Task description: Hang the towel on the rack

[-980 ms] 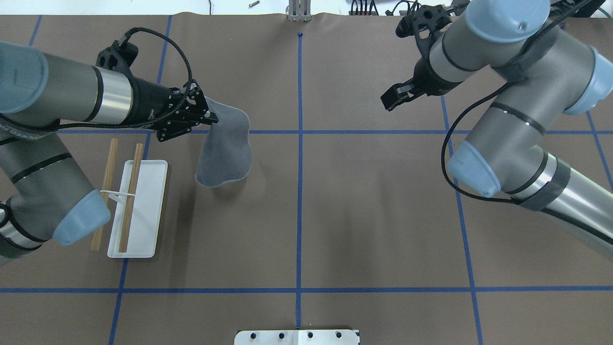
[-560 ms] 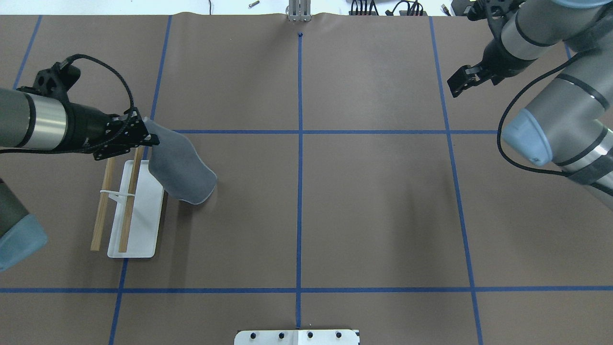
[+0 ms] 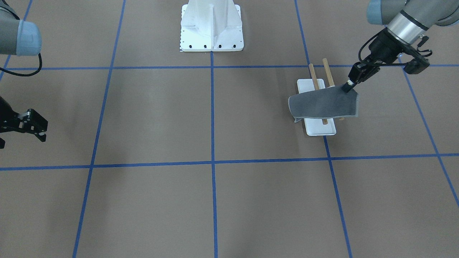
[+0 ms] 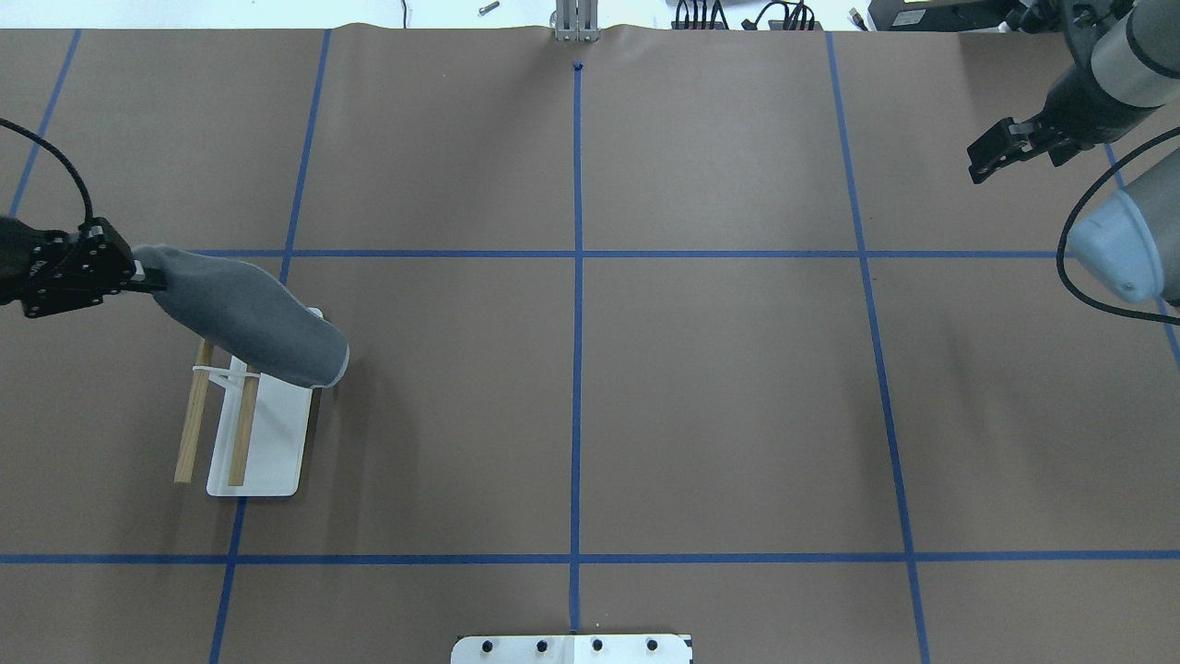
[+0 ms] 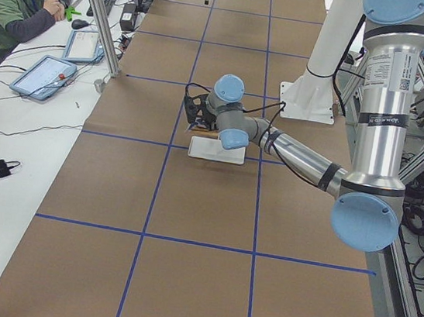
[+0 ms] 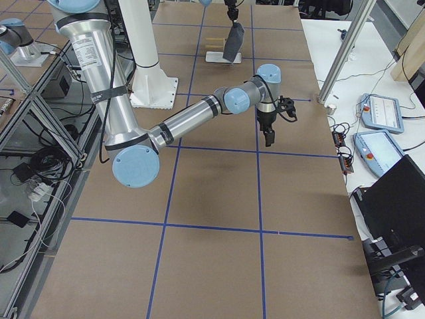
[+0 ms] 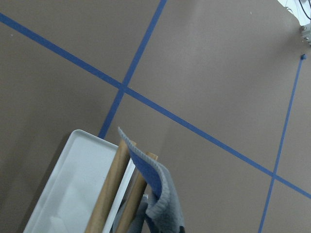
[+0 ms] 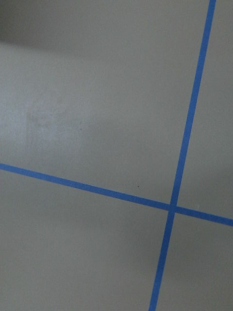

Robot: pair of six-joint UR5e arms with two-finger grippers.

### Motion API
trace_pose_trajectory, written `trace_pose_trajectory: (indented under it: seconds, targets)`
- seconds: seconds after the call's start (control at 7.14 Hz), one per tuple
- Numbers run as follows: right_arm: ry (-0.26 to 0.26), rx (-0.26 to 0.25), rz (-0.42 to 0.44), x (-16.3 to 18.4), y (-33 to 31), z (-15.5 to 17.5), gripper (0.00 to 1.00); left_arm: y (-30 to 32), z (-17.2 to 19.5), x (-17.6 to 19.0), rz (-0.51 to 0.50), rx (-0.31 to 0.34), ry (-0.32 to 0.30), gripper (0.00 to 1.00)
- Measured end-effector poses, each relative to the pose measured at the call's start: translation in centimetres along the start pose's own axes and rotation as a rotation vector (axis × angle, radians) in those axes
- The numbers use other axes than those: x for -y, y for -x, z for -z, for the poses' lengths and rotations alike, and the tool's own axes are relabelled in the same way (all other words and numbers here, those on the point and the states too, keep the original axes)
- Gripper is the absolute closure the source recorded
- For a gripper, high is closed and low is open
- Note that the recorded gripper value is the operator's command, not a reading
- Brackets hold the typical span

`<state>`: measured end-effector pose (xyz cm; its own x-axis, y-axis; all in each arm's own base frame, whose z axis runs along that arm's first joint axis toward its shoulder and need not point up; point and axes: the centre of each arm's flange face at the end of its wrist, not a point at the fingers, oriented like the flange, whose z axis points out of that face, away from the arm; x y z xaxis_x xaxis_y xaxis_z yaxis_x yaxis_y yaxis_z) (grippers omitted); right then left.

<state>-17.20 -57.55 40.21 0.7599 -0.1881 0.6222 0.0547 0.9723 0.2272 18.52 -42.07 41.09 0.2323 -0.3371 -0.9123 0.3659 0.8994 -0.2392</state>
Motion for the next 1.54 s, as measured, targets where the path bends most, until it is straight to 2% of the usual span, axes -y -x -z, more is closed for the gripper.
trace_pose_trajectory:
  seconds: [0.14, 0.28, 0.7, 1.12, 1.26, 1.54]
  targets:
    - [0.012, 0.002, -0.001, -0.1, -1.4, -0.2, 0.0, 2.0, 0.3, 0.8, -0.028, 0.024, -0.004, 0.82]
    - [0.027, 0.008, 0.008, -0.1, -3.2, -0.5, 0.0, 3.4, 0.1, 1.4, -0.038, 0.043, -0.008, 0.02]
    - [0.065, 0.046, 0.023, 0.2, -9.3, -1.0, 0.0, 5.3, -0.4, 2.0, -0.105, 0.049, -0.015, 0.01]
    - [0.089, 0.065, 0.043, -0.5, -17.5, -1.4, 0.0, 10.6, 1.0, 5.8, -0.321, 0.119, -0.058, 0.01]
    - [0.092, 0.049, 0.036, -1.3, -19.9, -1.3, 0.0, 13.9, 2.0, 7.6, -0.403, 0.162, -0.065, 0.01]
    - [0.11, -0.038, 0.041, -3.1, -23.2, -1.8, 0.0, 19.6, 5.9, 11.8, -0.553, 0.264, -0.051, 0.01]
